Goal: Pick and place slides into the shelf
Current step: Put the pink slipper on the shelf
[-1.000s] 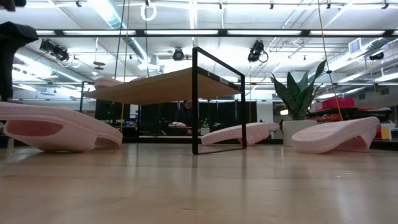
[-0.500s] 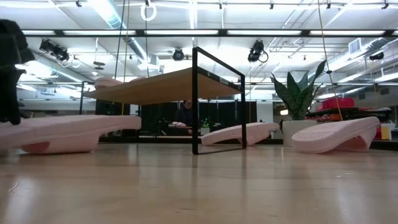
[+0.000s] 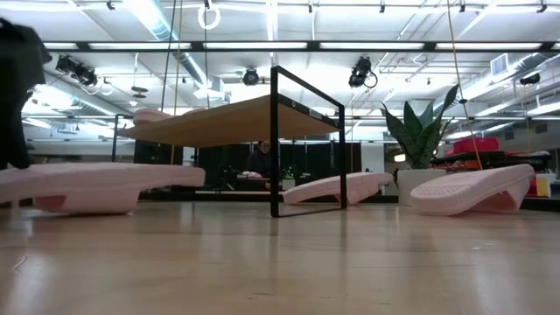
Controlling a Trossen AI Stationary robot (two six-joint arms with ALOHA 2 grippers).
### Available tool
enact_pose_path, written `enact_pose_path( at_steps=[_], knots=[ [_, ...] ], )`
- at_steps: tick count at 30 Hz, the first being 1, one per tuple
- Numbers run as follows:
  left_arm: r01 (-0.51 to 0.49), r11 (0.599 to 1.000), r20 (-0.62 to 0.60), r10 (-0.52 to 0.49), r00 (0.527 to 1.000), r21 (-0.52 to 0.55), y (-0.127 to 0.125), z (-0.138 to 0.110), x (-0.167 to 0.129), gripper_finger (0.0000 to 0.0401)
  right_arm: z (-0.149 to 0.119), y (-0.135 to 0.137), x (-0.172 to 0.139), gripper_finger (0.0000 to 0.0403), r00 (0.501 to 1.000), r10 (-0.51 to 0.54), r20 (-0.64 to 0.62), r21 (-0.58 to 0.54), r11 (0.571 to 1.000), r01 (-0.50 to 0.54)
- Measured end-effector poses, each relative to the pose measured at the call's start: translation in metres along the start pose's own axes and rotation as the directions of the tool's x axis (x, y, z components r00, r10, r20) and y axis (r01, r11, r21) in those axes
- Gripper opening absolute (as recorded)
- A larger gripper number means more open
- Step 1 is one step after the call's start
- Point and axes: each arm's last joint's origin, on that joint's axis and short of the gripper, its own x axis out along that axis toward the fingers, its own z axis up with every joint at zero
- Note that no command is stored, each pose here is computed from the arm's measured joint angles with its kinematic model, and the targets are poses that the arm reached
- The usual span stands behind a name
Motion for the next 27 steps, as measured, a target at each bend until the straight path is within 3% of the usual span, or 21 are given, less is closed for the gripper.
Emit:
enact_pose_path(
  at_steps=[8, 27],
  knots=[
    [0.071, 0.997, 0.066, -0.069, 0.995, -0.033, -0.005, 0.018, -0.024, 0.0237, 0.0, 0.0, 0.0, 0.0203, 1.0, 0.0, 0.001, -0.002, 1.0, 0.0],
    [-0.014, 1.0, 0.045, 0.014, 0.999, -0.006, 0.008, 0.028, -0.003, 0.0283, 0.001, 0.001, 0.0, 0.0203, 1.0, 0.008, 0.013, -0.003, 1.0, -0.008]
  ],
)
